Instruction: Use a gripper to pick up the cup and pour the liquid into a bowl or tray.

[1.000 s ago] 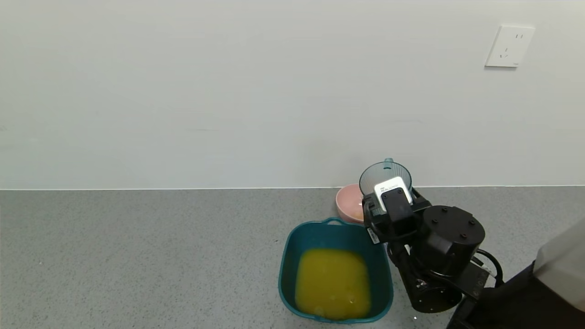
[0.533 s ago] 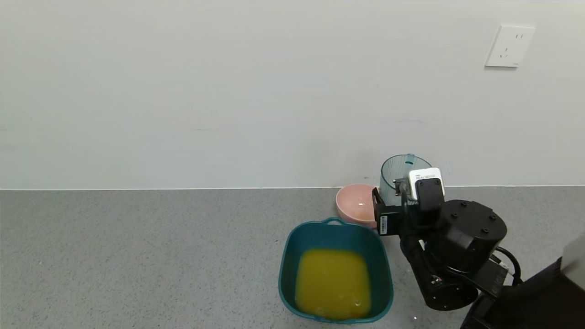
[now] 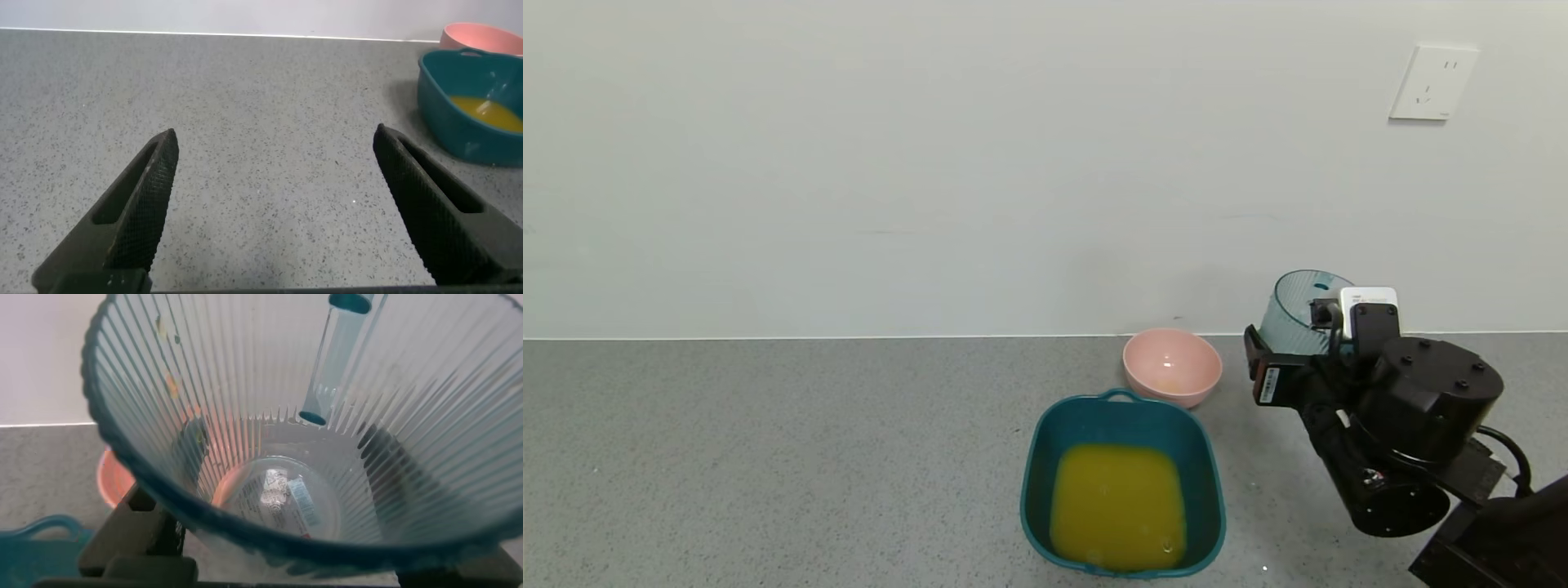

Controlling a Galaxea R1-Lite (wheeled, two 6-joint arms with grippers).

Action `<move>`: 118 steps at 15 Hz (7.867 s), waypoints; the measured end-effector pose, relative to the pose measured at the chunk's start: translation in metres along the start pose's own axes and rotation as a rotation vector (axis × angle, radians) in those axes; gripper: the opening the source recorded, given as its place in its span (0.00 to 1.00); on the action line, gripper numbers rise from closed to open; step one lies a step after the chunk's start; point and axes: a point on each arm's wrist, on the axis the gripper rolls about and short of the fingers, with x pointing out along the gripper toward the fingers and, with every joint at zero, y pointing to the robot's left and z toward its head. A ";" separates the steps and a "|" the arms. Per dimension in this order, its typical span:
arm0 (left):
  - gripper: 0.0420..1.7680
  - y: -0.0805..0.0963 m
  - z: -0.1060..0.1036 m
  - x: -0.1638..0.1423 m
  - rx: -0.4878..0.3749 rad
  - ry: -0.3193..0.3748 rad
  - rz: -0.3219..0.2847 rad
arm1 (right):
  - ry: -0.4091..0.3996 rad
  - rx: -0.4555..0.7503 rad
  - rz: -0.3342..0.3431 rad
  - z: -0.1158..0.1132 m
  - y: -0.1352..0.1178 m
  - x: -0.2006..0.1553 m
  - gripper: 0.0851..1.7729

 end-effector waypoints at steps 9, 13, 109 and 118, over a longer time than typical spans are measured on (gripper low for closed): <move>0.97 0.000 0.000 0.000 0.000 0.000 0.000 | 0.091 0.026 -0.106 -0.027 -0.071 0.044 0.76; 0.97 0.000 0.000 0.000 0.000 0.000 0.000 | 0.128 0.027 -0.135 -0.050 -0.085 0.077 0.76; 0.97 0.000 0.000 0.000 0.000 0.000 0.000 | 0.018 0.026 0.057 0.027 -0.186 -0.302 0.96; 0.97 0.000 0.000 0.000 0.000 0.000 0.000 | -0.033 -0.015 0.096 -0.042 -0.180 -0.277 0.96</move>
